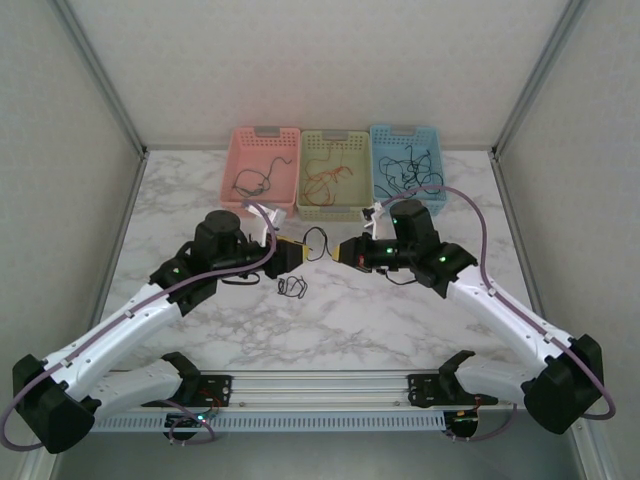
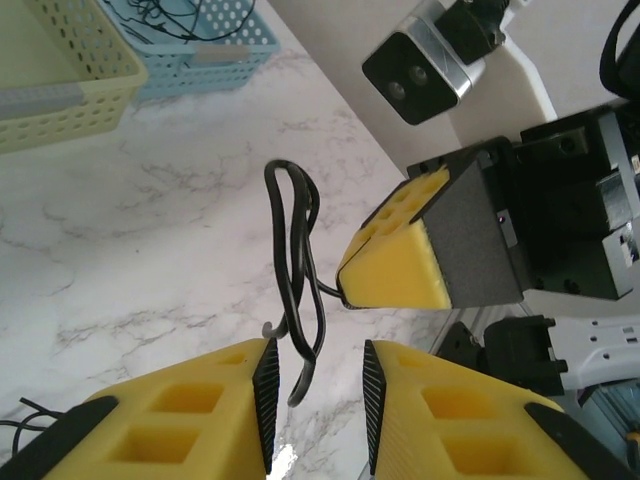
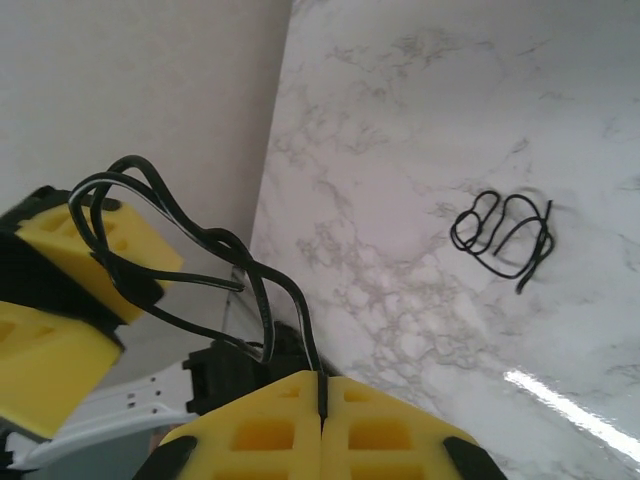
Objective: Untangle the cables
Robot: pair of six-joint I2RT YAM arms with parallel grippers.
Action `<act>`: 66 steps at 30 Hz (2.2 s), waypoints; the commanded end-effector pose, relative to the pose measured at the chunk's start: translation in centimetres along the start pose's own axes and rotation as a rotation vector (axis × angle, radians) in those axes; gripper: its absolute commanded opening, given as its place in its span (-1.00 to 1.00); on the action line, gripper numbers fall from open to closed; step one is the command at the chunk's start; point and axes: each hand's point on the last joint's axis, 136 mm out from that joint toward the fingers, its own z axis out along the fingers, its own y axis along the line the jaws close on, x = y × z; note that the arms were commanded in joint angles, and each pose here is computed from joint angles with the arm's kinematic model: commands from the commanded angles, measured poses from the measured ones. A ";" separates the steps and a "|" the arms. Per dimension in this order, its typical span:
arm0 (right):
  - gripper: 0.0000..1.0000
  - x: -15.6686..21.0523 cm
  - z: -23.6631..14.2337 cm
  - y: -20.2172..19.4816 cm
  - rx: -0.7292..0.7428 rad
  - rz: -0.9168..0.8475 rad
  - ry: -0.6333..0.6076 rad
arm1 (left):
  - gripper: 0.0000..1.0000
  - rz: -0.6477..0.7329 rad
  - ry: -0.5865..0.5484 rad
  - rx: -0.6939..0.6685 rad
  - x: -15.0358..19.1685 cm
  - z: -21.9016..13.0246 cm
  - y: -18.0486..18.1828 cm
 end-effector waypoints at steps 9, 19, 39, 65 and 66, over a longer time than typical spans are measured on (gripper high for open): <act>-1.00 -0.9 -2.6 4.5 -0.124 -0.055 -0.065 | -0.42 0.076 -0.041 0.179 -1.4 -2.8 -4.6; -1.00 -0.7 -2.9 4.3 -0.122 -0.086 -0.081 | 0.05 0.059 -0.051 0.230 -2.0 -1.9 -5.6; -1.00 -0.6 -2.4 3.6 -0.112 -0.065 -0.072 | -0.51 0.203 -0.157 0.288 -2.4 -2.2 -6.4; -1.00 -3.2 -3.4 -0.9 0.163 -0.125 -0.243 | 0.23 -0.034 0.010 -0.154 -0.7 -2.9 0.3; -1.00 -3.6 -3.5 -1.4 0.192 -0.137 -0.267 | 0.24 -0.073 0.004 -0.157 -0.6 -3.1 0.3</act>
